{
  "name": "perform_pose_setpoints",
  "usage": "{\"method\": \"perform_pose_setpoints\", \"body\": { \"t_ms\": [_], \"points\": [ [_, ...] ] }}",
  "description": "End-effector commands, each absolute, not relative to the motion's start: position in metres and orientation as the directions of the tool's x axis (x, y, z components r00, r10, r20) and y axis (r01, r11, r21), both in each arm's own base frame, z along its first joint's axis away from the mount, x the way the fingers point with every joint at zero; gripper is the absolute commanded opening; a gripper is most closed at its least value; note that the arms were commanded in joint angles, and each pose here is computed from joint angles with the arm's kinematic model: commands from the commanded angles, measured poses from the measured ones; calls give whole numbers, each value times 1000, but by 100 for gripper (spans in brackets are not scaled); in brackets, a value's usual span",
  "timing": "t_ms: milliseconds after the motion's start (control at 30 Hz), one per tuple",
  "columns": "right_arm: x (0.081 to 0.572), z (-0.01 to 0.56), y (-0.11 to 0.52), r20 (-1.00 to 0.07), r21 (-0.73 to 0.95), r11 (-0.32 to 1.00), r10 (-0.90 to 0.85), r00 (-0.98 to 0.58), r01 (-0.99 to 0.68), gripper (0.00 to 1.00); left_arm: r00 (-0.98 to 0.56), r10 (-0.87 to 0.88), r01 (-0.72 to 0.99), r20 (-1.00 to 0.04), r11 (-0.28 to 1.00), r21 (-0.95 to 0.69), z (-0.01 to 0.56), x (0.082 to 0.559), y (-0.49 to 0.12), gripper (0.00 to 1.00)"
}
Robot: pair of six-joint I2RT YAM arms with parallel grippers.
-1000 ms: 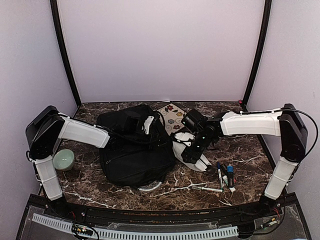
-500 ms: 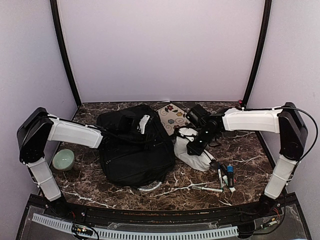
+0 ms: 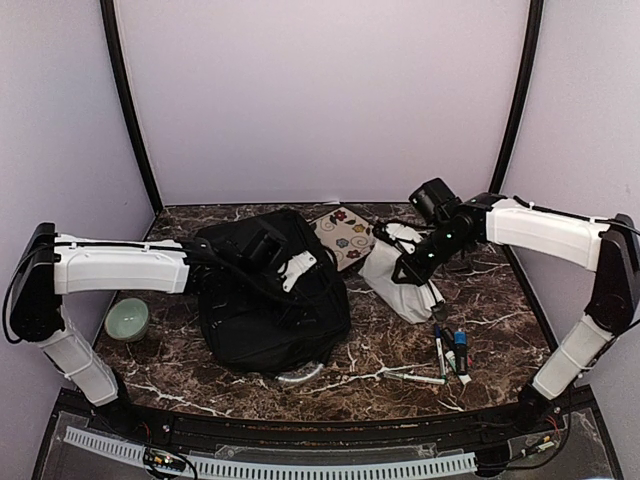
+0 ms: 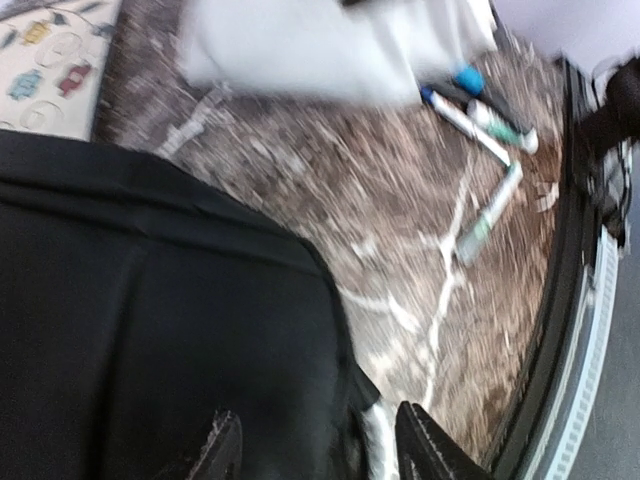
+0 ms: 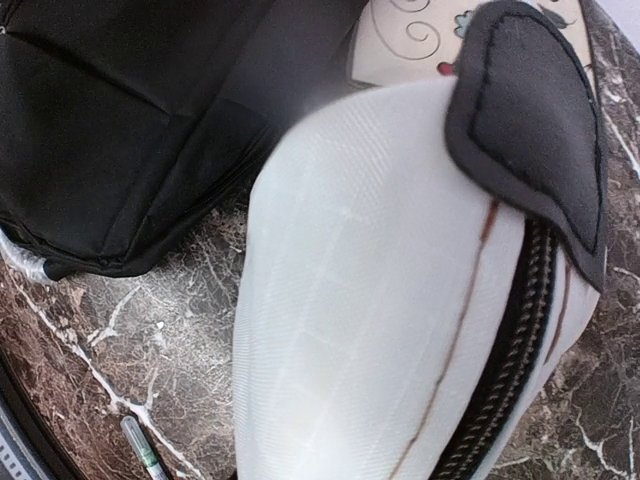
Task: Pack the student bag
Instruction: Grab the pencil case from the center of the board, then pick up the largest pocket of the bag from the student bag.
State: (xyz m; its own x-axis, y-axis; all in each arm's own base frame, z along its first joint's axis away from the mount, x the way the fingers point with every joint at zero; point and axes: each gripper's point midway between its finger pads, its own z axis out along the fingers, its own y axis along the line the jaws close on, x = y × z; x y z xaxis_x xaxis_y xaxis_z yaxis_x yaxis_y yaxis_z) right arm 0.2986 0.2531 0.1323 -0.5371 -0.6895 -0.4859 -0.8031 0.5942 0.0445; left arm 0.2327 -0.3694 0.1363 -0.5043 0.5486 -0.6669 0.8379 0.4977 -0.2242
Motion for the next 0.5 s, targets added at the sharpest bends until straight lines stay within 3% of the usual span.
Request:
{"method": "perform_pose_setpoints", "body": {
  "t_ms": [0,233,467],
  "points": [
    [307,159,247,-574,47,596,-641,-510,-802,10,-468,744,874,-478,470,-123,112,189,-340,56],
    [309,163,238,-590,70,611,-612,-527,-788,10,-417,842,894,-341,449,15,88,173,-333,60],
    [305,166,239,-601,80,600,-608,-519,-796,10,-422,877,816,-229,477,326,80,216,-311,58]
  ]
}}
